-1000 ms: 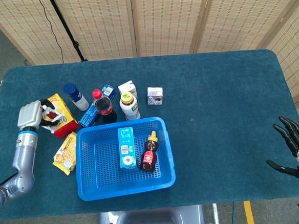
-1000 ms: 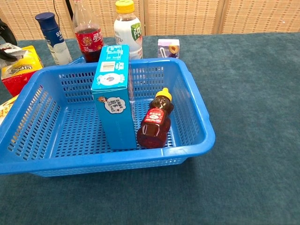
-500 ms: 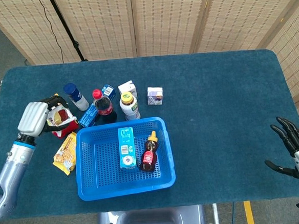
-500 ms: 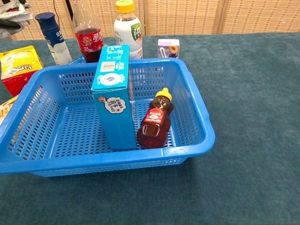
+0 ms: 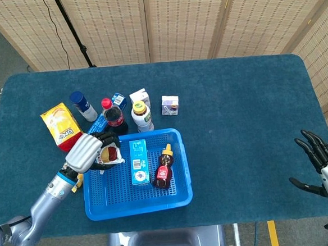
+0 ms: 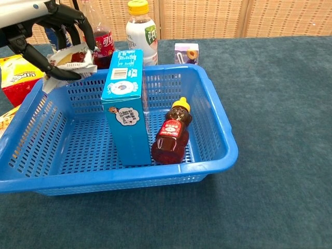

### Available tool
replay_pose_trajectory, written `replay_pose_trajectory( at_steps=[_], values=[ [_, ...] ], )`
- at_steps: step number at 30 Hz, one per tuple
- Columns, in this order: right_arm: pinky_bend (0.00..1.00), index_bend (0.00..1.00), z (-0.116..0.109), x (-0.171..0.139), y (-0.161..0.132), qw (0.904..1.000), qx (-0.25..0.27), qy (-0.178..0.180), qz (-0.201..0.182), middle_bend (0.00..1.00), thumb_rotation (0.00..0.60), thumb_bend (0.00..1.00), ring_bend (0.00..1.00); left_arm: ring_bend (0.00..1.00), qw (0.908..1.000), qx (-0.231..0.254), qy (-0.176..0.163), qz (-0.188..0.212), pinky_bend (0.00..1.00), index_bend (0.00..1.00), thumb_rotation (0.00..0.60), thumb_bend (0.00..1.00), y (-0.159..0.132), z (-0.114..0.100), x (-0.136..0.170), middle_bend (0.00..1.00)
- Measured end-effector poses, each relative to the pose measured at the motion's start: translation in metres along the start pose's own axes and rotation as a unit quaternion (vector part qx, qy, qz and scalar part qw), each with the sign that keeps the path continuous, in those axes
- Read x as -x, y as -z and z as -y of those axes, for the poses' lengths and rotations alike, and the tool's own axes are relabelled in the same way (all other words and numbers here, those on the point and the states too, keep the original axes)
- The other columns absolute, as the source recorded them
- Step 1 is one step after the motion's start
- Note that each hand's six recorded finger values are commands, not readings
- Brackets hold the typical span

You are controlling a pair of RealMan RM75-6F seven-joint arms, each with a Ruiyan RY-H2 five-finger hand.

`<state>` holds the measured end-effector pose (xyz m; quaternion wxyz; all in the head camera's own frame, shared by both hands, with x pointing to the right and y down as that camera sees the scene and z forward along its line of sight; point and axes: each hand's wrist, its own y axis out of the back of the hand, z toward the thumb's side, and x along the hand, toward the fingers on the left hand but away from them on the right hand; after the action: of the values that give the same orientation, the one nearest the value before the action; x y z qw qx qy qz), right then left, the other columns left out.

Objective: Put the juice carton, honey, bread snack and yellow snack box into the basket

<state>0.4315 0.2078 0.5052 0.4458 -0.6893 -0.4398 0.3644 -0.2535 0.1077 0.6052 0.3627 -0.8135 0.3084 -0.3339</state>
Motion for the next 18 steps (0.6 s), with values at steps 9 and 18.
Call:
replay_pose_trajectory(
  at_steps=[9,18],
  values=[
    [0.22,0.03,-0.002,-0.001,0.0,1.0,0.006,0.001,0.0,0.0,0.6,0.03,0.07,0.2,0.9989,-0.025,0.027,-0.027,0.37,0.35,0.6,0.21,0.016,0.025,-0.005,0.24],
    [0.22,0.03,-0.002,0.0,0.001,1.0,0.007,0.002,0.004,0.0,0.6,0.04,0.08,0.0,0.9968,-0.009,0.069,-0.039,0.0,0.0,0.6,0.1,0.02,0.038,-0.001,0.0]
  ],
)
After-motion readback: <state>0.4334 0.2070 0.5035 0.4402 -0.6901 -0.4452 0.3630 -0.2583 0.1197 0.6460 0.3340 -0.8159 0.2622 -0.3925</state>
